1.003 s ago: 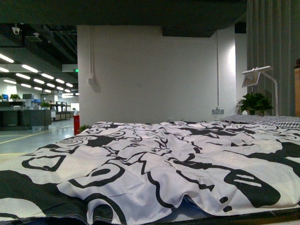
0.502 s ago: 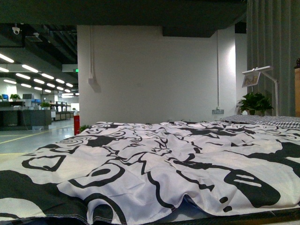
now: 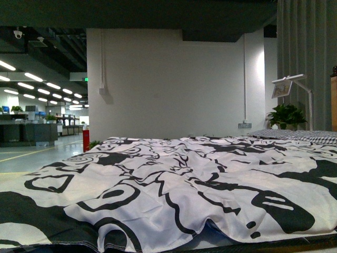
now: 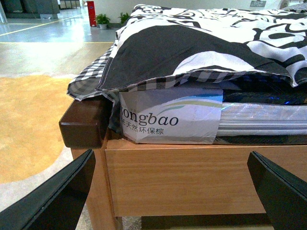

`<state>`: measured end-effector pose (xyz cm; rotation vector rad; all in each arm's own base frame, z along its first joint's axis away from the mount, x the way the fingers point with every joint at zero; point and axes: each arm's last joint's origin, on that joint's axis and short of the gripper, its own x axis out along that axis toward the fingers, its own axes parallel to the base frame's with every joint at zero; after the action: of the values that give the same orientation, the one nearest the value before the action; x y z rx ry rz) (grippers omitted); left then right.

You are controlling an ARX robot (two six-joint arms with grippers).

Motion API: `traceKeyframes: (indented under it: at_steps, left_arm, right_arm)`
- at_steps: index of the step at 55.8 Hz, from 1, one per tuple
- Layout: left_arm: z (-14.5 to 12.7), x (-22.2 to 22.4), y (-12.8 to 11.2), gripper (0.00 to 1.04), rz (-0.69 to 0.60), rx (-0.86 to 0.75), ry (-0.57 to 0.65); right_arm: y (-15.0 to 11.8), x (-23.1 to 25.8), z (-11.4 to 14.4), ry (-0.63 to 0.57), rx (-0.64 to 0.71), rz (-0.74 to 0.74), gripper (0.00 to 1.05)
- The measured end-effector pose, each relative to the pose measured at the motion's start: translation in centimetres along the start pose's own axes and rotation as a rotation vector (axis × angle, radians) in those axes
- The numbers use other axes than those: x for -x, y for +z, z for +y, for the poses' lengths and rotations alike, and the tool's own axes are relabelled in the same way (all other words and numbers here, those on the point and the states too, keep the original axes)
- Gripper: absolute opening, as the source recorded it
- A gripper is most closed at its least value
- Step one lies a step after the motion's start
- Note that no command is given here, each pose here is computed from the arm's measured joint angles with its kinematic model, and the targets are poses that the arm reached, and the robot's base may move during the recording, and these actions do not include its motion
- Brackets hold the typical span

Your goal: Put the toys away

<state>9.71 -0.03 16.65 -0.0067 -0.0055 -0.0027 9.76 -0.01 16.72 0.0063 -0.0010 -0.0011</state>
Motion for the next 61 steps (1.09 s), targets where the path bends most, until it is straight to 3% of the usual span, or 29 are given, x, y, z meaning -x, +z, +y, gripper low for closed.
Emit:
traceKeyframes:
  at_steps: [61]
  left_arm:
    - [0.01, 0.00, 0.00, 0.98, 0.000, 0.000, 0.003]
  right_arm:
    - [0.03, 0.02, 0.02, 0.002, 0.000, -0.003, 0.07]
